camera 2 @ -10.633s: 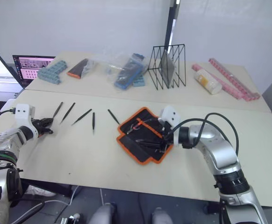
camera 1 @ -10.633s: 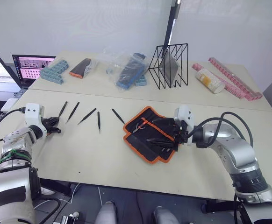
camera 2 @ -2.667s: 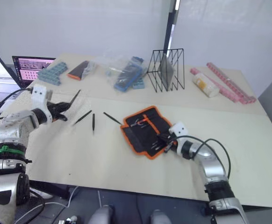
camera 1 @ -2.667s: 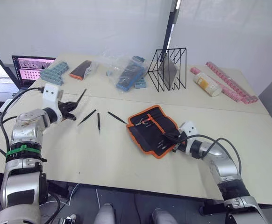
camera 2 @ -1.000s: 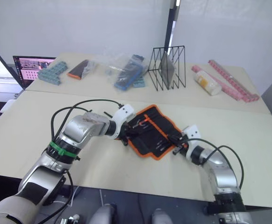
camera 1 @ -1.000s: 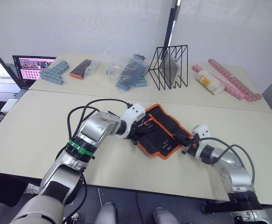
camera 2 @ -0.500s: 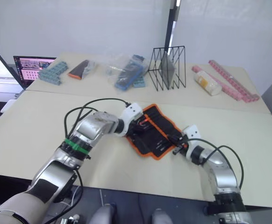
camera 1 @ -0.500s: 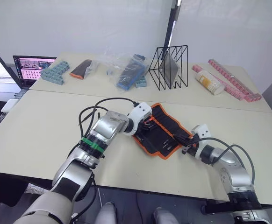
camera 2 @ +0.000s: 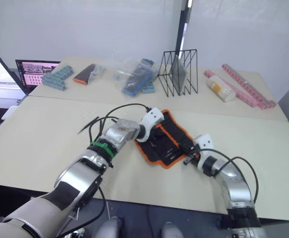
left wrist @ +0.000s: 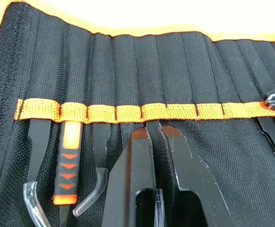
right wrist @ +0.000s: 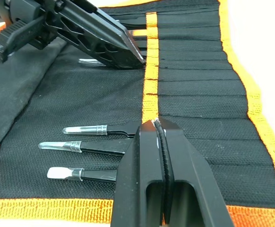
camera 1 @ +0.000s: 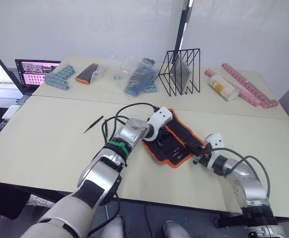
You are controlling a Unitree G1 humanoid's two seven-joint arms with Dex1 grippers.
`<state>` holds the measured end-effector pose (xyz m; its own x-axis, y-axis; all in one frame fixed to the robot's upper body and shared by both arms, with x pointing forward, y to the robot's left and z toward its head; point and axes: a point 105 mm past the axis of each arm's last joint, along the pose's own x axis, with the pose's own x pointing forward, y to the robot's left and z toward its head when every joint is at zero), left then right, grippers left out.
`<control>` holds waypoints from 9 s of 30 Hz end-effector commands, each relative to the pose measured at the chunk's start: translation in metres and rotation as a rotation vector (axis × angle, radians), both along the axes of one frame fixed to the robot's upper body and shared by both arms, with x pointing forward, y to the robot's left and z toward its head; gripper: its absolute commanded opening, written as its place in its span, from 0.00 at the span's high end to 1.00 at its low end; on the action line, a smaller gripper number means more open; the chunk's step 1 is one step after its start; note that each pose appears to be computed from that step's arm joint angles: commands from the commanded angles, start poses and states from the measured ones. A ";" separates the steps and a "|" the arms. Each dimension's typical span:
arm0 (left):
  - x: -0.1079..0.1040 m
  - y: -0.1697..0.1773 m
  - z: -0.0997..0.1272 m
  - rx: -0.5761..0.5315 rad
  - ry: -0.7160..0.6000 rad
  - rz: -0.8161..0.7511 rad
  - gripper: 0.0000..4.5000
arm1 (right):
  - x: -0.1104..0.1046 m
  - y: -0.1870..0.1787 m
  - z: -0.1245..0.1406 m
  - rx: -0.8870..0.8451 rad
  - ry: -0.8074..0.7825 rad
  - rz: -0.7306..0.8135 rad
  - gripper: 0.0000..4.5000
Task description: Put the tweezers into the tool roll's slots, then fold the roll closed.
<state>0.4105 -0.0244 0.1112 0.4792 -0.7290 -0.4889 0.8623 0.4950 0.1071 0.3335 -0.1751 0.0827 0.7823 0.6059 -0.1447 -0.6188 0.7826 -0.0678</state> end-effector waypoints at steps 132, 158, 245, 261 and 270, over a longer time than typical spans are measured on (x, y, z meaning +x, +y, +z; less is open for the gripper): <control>-0.056 0.134 0.121 -0.225 -0.164 0.055 0.99 | 0.009 0.000 -0.022 -0.023 0.067 -0.011 1.00; -0.038 0.047 0.032 0.120 0.105 0.034 0.99 | 0.006 -0.002 -0.017 -0.001 0.053 -0.048 1.00; -0.056 0.268 0.091 -0.111 -0.327 0.555 0.01 | 0.021 0.001 -0.028 -0.054 0.099 0.025 1.00; -0.166 0.326 0.009 -0.268 -0.198 0.888 0.01 | 0.021 0.003 -0.037 -0.049 0.126 0.052 1.00; -0.179 0.320 -0.002 -0.283 -0.201 0.940 0.01 | 0.020 0.006 -0.040 -0.050 0.135 0.069 1.00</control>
<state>0.2304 0.2972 0.0941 0.9612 -0.0889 -0.2613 0.0796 0.9958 -0.0458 0.3617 -0.1631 0.0725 0.7229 0.6694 -0.1714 -0.6851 0.7266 -0.0515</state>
